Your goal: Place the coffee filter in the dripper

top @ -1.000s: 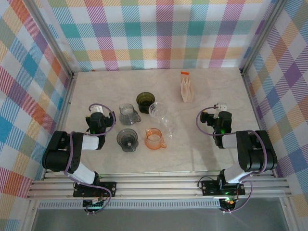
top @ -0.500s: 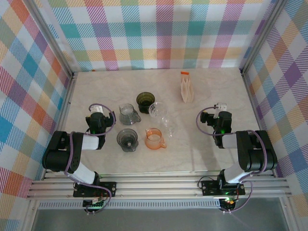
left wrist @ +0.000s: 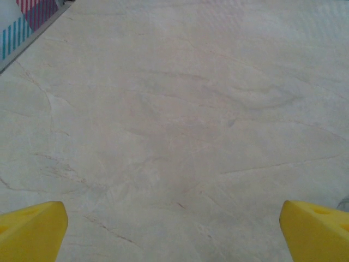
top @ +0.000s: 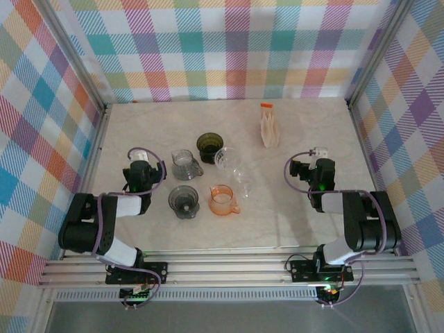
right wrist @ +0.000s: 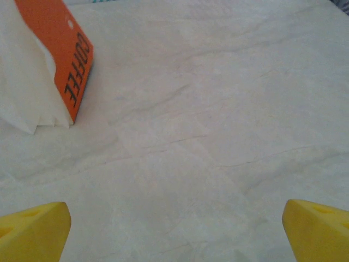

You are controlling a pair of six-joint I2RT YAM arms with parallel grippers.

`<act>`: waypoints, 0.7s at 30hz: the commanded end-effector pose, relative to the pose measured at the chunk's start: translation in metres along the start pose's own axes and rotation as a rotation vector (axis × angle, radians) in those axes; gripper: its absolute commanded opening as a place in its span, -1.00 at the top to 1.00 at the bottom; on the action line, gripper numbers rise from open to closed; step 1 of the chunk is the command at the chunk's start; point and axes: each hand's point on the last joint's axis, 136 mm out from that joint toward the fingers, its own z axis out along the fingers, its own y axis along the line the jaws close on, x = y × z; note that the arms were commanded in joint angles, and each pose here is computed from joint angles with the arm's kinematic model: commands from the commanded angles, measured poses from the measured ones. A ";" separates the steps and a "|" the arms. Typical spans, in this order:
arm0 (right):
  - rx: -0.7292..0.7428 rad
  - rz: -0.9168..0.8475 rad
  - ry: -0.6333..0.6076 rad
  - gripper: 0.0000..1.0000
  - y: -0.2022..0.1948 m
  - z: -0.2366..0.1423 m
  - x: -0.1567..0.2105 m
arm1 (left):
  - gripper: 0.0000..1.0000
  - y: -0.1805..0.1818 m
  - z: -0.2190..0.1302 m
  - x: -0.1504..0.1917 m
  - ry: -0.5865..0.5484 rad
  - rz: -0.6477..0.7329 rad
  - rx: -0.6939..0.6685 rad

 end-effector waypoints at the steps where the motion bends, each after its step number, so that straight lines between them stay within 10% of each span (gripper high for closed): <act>1: 0.073 0.033 0.016 -0.98 -0.008 -0.005 -0.027 | -1.00 0.000 -0.008 -0.022 -0.019 -0.003 -0.015; 12: 0.130 0.057 0.046 -0.98 0.009 -0.027 -0.040 | -1.00 0.010 -0.033 -0.052 -0.059 -0.146 -0.044; 21: 0.236 0.264 -0.024 -0.98 0.011 -0.051 -0.055 | -0.99 0.041 -0.080 -0.092 -0.234 -0.608 -0.104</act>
